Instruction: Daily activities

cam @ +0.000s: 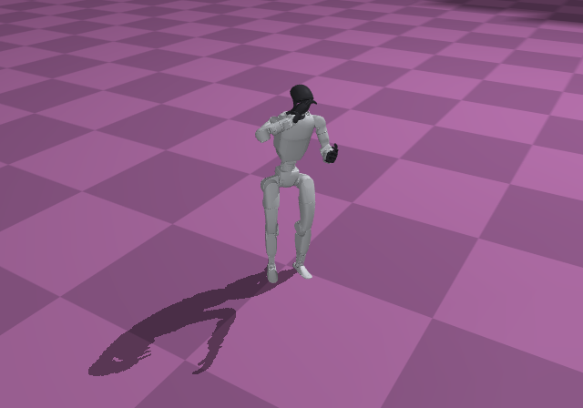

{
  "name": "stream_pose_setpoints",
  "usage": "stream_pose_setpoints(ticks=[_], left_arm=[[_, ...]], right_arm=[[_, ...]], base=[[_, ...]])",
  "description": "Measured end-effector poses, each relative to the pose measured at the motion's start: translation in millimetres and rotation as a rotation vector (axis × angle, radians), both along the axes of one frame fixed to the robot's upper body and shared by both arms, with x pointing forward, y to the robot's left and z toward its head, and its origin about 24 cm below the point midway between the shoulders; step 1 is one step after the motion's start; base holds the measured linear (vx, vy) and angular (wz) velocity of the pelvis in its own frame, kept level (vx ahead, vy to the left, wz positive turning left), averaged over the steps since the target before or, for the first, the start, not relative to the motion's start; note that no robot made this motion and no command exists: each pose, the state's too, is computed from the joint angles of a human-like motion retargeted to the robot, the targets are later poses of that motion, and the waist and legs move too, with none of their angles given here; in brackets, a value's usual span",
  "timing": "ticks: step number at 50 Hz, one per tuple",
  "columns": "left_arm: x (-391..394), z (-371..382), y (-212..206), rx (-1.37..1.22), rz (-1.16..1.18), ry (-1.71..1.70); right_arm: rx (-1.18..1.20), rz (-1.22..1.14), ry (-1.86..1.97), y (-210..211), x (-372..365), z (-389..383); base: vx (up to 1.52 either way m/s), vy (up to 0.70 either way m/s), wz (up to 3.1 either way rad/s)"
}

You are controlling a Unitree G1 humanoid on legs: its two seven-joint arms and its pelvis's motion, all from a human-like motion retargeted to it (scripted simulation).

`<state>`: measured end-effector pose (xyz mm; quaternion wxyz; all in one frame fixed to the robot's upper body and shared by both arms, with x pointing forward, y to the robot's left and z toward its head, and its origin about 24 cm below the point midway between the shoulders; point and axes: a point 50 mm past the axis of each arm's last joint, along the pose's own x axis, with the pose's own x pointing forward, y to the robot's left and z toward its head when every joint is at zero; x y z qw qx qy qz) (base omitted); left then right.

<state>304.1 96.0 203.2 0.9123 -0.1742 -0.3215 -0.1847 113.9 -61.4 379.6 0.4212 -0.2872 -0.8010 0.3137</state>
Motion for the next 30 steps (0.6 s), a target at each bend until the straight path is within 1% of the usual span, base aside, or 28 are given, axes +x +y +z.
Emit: stream_pose_setpoints(ticks=[5,7,8,12,15,19,23,26,30], left_arm=[[0.5,-6.2,-2.8,-0.009,-0.009,0.028],[2.7,-16.9,3.2,0.008,0.022,0.066],[4.6,-29.3,11.5,0.025,0.059,0.112],[1.5,-121.2,65.9,0.177,0.265,0.454],[-4.3,-155.8,68.1,0.297,0.254,0.569],[-17.3,-202.0,62.0,0.547,0.169,0.71],[-41.2,-250.7,62.3,0.809,0.073,0.867],[-62.6,-281.8,67.5,0.97,0.021,0.984],[-88.2,-310.1,79.0,1.123,-0.014,1.113]], right_arm=[[-0.058,0.008,0.041,2.4,-0.1,-2.3],[-0.094,0.008,0.105,4.4,6.1,-6.8],[-0.109,0.002,0.144,4.5,10.3,-9.3],[-0.145,-0.034,0.357,1.3,36.7,-24.0],[-0.133,-0.099,0.6,-5.5,73.6,-47.1],[-0.056,-0.32,0.987,-29.6,142.7,-110.5],[0.006,-0.672,1.409,-70.9,196.1,-220.6],[-0.018,-0.96,1.695,-101.0,202.7,-313.7],[-0.147,-1.272,1.995,-127.3,171.7,-413.8]], base=[[0.0,0.0,0.0],[0.0,0.0,0.0],[0.0,0.0,0.0],[0.03,0.02,0.09],[0.06,0.03,0.19],[0.07,0.01,0.16],[0.07,-0.01,0.11],[0.06,-0.03,0.12],[0.02,-0.02,0.08]])
